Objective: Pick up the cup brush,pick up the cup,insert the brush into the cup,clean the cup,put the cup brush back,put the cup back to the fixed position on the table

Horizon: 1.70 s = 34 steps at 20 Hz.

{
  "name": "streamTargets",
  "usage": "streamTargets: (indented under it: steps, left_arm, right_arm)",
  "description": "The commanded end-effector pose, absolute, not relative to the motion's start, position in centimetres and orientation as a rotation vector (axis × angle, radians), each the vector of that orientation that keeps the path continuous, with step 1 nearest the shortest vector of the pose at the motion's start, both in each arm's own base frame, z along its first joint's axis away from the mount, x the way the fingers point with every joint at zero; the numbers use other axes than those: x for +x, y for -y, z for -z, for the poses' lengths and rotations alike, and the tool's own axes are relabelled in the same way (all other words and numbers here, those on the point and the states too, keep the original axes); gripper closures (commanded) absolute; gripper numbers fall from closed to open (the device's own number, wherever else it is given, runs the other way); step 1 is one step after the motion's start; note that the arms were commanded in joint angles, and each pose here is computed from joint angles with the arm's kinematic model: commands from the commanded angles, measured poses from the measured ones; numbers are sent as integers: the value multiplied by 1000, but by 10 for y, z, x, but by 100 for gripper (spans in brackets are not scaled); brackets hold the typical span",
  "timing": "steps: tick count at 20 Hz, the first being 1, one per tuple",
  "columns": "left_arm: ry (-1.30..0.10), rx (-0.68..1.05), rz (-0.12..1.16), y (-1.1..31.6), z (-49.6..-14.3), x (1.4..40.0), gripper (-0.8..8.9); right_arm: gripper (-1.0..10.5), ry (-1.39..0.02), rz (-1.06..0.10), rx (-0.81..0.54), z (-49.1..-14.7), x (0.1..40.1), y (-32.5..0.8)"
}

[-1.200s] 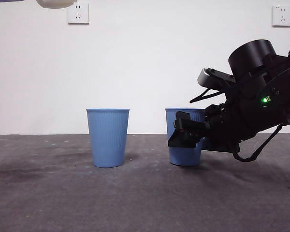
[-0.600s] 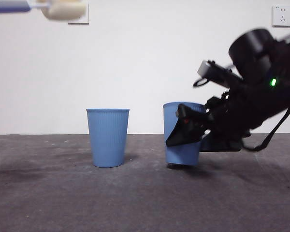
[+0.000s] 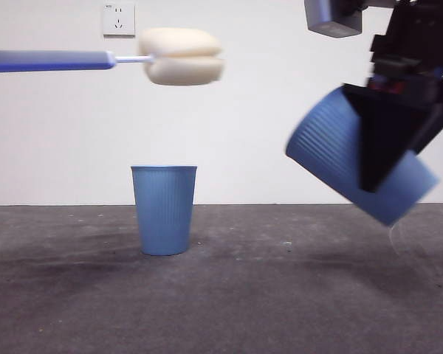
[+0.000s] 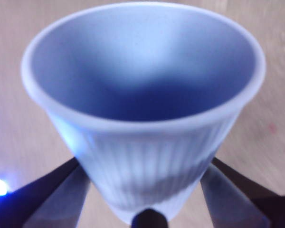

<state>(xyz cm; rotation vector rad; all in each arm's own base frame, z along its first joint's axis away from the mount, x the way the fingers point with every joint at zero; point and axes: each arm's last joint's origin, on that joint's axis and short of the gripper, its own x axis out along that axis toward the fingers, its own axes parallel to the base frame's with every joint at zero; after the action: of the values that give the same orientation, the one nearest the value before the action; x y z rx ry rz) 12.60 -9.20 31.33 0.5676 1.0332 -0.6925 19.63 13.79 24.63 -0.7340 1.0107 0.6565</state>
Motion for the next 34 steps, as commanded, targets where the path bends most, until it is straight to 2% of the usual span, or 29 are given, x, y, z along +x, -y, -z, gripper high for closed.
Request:
streamTargets:
  steps: [1, 4, 9, 12, 18, 26, 29, 34]
  left_arm:
    - [-1031, 691, 742, 103, -309, 122, 822]
    - [-1045, 775, 814, 118, -302, 121, 822]
    - [-1081, 873, 815, 137, -289, 127, 822]
    - [-1077, 893, 840, 147, -284, 128, 822]
    - [-1070, 930, 891, 168, -273, 130, 822]
    - [-1008, 869, 965, 186, -267, 137, 822]
    - [-1022, 880, 953, 185, -267, 136, 822]
    - [-1073, 876, 828, 165, -271, 144, 822]
  right_arm:
    - [963, -1000, -649, -856, -253, 190, -145]
    - [963, -975, -664, -969, -260, 178, -156]
    - [963, -930, -656, -1208, -261, 158, -170]
    - [963, -889, -628, -1304, -261, 153, -175]
    - [963, -860, -664, -1408, -254, 146, -189]
    - [963, -789, -773, -1499, -227, 132, -230]
    - [963, -798, -775, -1509, -224, 131, -232]
    - [963, -848, -697, -1529, -227, 131, -222]
